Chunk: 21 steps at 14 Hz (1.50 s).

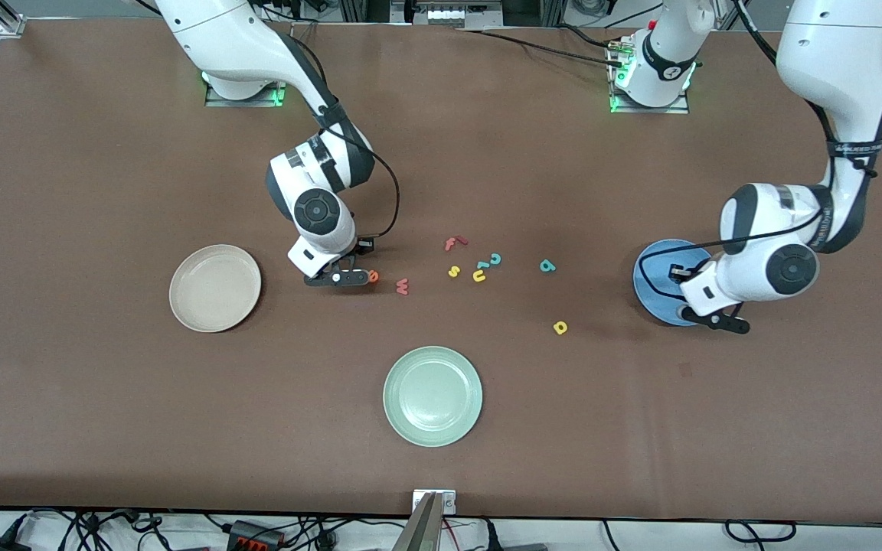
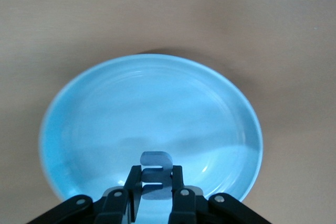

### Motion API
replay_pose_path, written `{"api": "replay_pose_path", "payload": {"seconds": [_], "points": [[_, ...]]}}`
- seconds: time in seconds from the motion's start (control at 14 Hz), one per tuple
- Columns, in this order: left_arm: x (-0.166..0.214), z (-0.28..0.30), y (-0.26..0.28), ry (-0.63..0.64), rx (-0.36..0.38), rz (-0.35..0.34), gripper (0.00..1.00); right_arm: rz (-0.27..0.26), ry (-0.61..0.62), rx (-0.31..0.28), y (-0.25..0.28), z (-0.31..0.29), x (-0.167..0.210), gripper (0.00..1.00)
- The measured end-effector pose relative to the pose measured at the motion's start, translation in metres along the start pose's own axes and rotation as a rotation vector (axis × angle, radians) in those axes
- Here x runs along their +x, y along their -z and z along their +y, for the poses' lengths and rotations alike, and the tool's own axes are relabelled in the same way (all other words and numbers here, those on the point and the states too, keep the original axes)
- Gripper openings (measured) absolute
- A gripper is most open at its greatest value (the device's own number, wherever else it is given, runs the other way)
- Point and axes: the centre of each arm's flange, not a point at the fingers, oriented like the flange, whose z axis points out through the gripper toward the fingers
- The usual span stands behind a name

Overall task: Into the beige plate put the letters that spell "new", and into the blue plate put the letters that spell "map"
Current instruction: 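Drop the blue m into the blue plate while the right gripper lifts the u, then release the green u onto the beige plate while the left gripper returns, then grasp the teal letter with the left gripper while the right gripper reaches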

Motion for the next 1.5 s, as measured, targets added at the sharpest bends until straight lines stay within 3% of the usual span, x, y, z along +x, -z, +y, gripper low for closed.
{"api": "replay_pose_path", "payload": {"seconds": [0.21, 0.5, 0.71, 0.93, 1.07, 1.29, 1.5], "points": [[-0.002, 0.016, -0.009, -0.022, 0.002, 0.004, 0.37, -0.029, -0.08, -0.01, 0.047, 0.059, 0.03, 0.26], [0.005, 0.057, 0.016, -0.06, -0.004, 0.05, 0.72, -0.062, -0.131, 0.002, 0.078, 0.196, 0.07, 0.26], [0.006, 0.139, 0.029, 0.073, -0.031, 0.069, 0.99, -0.077, -0.151, -0.002, 0.058, 0.244, 0.079, 0.26], [0.002, 0.208, 0.022, 0.248, -0.042, 0.083, 1.0, -0.064, -0.146, -0.017, 0.024, 0.243, 0.087, 0.26], [0.002, 0.232, 0.006, 0.404, -0.053, 0.085, 1.0, -0.054, -0.149, -0.02, 0.01, 0.245, 0.091, 0.38], [0.007, 0.243, -0.019, 0.576, -0.083, 0.092, 1.0, -0.021, -0.136, -0.01, 0.025, 0.236, 0.096, 0.7], [0.012, 0.241, -0.026, 0.667, -0.106, 0.107, 0.96, 0.032, -0.058, 0.002, 0.055, 0.182, 0.095, 0.99]]}}
